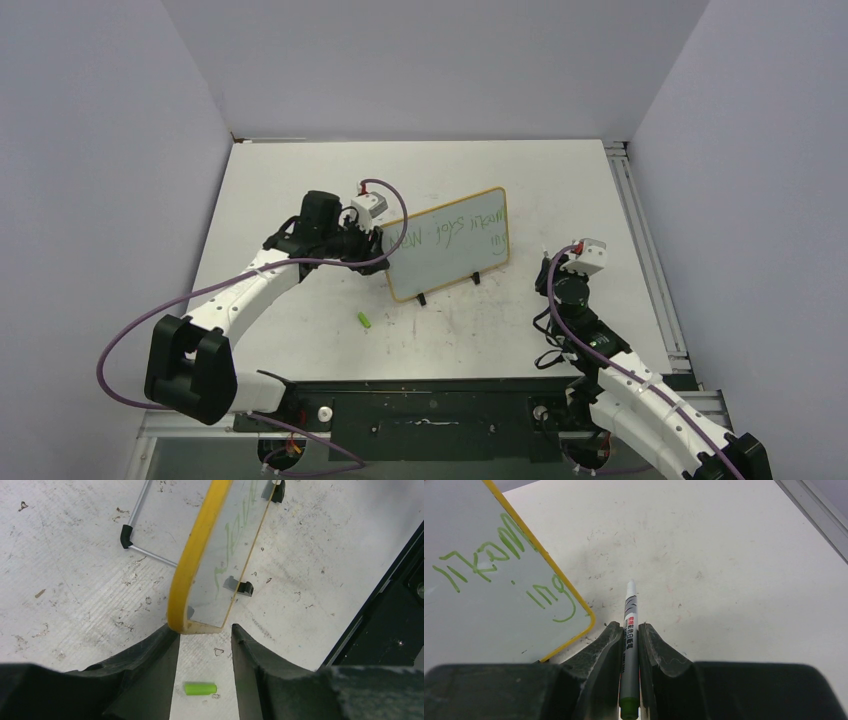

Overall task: Write a sentence on the whiteboard
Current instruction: Write a sentence on the whiteboard, then close the whiteboard marker at the center of the board.

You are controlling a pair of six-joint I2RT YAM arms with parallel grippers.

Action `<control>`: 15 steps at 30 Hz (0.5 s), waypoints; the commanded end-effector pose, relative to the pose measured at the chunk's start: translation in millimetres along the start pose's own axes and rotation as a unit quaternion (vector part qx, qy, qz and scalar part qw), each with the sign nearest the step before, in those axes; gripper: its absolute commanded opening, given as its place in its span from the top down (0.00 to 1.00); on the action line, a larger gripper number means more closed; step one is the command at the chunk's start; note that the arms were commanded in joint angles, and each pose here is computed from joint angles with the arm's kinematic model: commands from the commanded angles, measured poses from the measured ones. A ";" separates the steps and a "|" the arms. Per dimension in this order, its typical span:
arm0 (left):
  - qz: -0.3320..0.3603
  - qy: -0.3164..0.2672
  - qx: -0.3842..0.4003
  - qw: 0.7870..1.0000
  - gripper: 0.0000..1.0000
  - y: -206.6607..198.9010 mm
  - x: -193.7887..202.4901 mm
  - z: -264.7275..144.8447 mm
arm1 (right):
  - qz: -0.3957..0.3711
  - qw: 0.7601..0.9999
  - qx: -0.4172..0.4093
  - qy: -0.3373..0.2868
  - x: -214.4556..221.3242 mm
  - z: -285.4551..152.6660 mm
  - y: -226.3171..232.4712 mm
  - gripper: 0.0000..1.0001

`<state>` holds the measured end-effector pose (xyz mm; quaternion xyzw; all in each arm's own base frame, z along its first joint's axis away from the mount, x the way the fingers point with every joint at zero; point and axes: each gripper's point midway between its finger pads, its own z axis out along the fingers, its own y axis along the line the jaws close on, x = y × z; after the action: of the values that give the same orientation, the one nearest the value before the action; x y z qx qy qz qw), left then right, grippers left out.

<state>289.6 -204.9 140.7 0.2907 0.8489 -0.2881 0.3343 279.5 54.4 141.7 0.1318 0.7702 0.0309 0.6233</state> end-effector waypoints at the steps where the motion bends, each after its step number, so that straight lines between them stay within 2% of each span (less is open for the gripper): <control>1: 0.011 -0.022 0.005 1.000 0.57 -6.2 -14.2 -6.0 | 0.011 1.000 -0.001 -0.014 -10.9 0.6 3.6 0.95; 6: -0.006 -0.032 0.005 0.999 0.42 -11.3 -12.1 -11.9 | 0.012 1.000 -0.005 -0.017 -13.1 -0.3 5.0 0.95; 10: -0.066 -0.038 -0.004 0.997 0.40 -18.0 1.2 -21.2 | 0.009 1.000 -0.006 -0.022 -19.1 -1.5 5.4 0.95; 15: -0.149 -0.077 -0.036 0.985 0.38 -25.5 17.3 -44.0 | 0.012 0.999 -0.010 -0.035 -28.7 -4.7 6.2 0.95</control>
<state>252.6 -193.0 144.9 0.2069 0.8652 -0.3110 0.3347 278.4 53.6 144.0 0.1301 0.7686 0.0307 0.6257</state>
